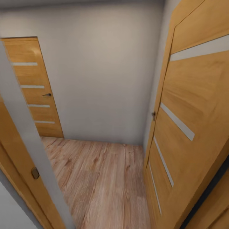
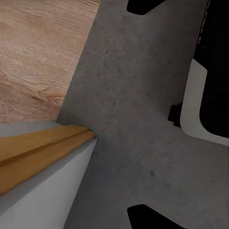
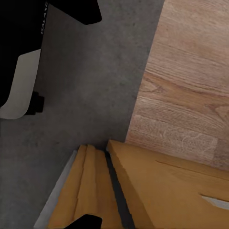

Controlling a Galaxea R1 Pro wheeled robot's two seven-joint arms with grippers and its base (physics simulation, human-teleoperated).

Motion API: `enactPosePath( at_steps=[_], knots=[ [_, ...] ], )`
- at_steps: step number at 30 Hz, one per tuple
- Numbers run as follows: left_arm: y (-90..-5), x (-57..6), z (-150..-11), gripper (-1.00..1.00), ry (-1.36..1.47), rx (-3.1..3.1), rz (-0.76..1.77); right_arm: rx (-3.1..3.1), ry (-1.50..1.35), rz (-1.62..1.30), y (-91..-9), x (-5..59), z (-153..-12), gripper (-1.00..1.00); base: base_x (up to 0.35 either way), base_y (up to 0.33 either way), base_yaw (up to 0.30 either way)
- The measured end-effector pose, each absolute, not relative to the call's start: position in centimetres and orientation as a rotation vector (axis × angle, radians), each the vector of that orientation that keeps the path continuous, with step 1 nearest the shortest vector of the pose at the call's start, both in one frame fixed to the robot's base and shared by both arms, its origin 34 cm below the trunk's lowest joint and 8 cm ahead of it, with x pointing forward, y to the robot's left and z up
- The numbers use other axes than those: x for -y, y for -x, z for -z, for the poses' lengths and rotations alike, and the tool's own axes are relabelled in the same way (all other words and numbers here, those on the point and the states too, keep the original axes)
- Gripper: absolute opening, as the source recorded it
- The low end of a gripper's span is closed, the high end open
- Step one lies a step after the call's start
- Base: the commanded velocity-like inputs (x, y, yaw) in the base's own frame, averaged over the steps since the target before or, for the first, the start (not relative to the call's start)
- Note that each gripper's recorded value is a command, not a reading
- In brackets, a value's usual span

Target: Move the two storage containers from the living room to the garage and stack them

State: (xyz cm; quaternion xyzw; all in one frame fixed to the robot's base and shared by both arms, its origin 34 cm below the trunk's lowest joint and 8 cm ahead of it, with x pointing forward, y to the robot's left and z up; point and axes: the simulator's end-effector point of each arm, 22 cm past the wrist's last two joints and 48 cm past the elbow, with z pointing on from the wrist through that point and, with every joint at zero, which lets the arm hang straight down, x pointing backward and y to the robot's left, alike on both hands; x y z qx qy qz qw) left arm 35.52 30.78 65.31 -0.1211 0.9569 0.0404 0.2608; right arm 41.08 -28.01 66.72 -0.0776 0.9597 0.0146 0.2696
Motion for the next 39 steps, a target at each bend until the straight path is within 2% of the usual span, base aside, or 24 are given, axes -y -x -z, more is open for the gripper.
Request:
enactPosePath(
  at_steps=[17,27,39],
  knots=[
    [-35.53,-30.73,-65.28,1.0,0.328,-2.592,-0.107,-2.586,0.209,-0.039,-41.13,28.02,-66.71,1.0,0.015,0.002,0.0],
    [-35.52,-30.78,-65.3,1.0,0.327,-2.591,-0.109,-2.586,0.209,-0.039,-41.11,28.04,-66.72,1.0,0.18,0.115,0.0],
    [-35.54,-30.75,-65.29,1.0,0.328,-2.591,-0.108,-2.586,0.209,-0.04,-41.11,28.02,-66.7,1.0,0.017,0.012,0.0]
  ],
)
